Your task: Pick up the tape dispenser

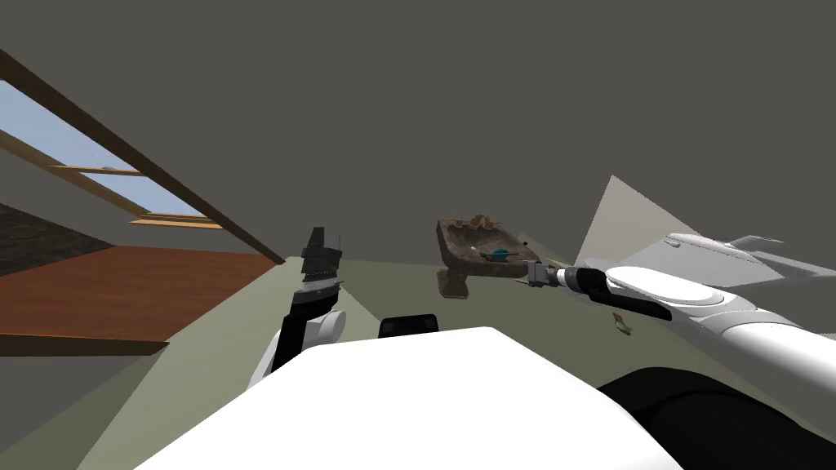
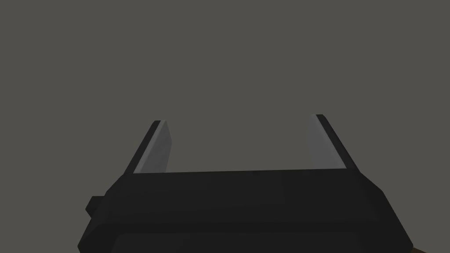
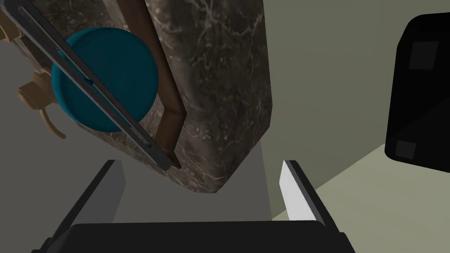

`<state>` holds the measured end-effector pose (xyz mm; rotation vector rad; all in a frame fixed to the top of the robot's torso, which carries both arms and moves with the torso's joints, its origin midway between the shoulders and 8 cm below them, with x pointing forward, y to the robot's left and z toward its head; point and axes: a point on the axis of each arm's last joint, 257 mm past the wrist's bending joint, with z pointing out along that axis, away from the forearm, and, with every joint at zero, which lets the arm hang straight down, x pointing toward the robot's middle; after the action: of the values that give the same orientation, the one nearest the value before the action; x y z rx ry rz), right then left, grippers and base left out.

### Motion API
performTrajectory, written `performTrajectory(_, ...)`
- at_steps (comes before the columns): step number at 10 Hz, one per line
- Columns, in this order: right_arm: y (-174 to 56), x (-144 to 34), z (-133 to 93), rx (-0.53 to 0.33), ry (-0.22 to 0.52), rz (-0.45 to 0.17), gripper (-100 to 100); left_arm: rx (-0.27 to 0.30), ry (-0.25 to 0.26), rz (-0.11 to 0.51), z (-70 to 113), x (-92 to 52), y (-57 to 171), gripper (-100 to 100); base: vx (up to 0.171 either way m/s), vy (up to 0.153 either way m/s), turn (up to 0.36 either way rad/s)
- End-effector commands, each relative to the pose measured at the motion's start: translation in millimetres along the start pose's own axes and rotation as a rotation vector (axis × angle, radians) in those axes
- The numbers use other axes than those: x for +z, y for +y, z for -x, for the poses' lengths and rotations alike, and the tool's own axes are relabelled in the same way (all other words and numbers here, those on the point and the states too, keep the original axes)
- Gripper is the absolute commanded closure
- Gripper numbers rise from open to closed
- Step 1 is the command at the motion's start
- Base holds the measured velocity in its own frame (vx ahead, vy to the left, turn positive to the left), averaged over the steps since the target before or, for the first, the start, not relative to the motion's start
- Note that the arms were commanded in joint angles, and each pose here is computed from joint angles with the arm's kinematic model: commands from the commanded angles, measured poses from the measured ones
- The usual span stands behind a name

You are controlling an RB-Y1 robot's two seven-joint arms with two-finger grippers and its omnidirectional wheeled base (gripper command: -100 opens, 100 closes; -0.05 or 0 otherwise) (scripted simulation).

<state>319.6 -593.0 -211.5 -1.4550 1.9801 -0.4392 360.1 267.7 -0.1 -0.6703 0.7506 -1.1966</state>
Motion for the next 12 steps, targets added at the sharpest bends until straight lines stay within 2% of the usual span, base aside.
performTrajectory(1, -7, -5.9, -14, -0.043, 0.049, 0.024, -100, 0.000, 0.000, 0.000, 0.0, 0.0, 0, 0, 0.053, 0.003, 0.204)
performTrajectory(2, -9, -6.2, -14, -0.050, 0.051, 0.026, -100, 0.000, 0.000, 0.000, 0.0, 0.0, 0, 0, 0.053, -0.008, 0.113)
performTrajectory(4, -14, -14.3, -34, -0.103, 0.122, 0.068, -100, 0.000, 0.000, 0.000, 0.0, 0.0, 0, 0, 0.073, -0.012, 0.199)
performTrajectory(5, -17, -14.6, -33, -0.112, 0.124, 0.070, -100, 0.000, 0.000, 0.000, 0.0, 0.0, 0, 0, 0.064, -0.014, 0.123)
performTrajectory(6, -18, -18.2, -42, -0.135, 0.154, 0.092, -100, 0.000, 0.000, 0.000, 0.0, 0.0, 0, 0, 0.053, -0.007, 0.136)
performTrajectory(10, -4, -28.6, -69, -0.176, 0.235, 0.182, -100, 0.000, 0.000, 0.000, 0.0, 0.0, 0, 0, 0.047, -0.015, 0.147)
performTrajectory(11, -7, -26.0, -63, -0.172, 0.224, 0.166, -100, 0.000, 0.000, 0.000, 0.0, 0.0, 0, 0, 0.007, -0.003, 0.020)
performTrajectory(12, -7, -26.3, -64, -0.173, 0.226, 0.169, 0, 0.000, 0.000, 0.000, 0.0, 0.0, 0, 0, 0.000, 0.000, 0.000)
